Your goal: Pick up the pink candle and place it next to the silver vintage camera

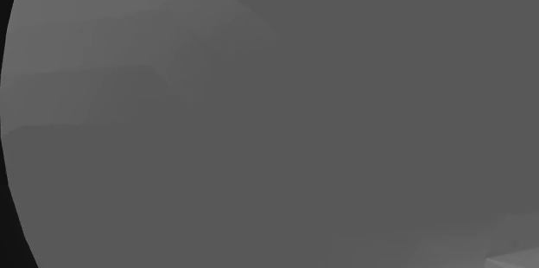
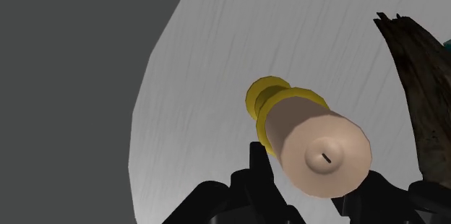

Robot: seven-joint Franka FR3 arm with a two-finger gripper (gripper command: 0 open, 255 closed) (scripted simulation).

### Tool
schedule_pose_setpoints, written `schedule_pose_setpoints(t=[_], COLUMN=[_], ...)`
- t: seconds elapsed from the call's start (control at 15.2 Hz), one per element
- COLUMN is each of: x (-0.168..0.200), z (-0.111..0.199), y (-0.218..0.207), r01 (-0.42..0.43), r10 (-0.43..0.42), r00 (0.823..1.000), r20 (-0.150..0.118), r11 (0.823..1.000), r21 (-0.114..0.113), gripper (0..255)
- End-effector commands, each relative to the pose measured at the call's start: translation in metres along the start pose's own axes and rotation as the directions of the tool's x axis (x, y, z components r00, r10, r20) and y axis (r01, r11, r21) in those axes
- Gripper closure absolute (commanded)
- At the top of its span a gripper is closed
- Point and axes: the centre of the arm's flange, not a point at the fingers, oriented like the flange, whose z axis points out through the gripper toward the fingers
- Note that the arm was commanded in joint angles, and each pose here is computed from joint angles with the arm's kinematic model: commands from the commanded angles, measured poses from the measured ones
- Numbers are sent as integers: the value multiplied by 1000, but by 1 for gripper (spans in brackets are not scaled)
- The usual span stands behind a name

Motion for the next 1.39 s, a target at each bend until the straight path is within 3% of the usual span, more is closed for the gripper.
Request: schedule_pose_setpoints(t=[0.0,1.32], x=[2,21], z=[-1,2], y=[-21,-284], r01=[0,0], r10=[0,0], r00=[1000,1000], r20=[0,0], r11=[1000,1000], r21=[0,0], gripper=[255,255])
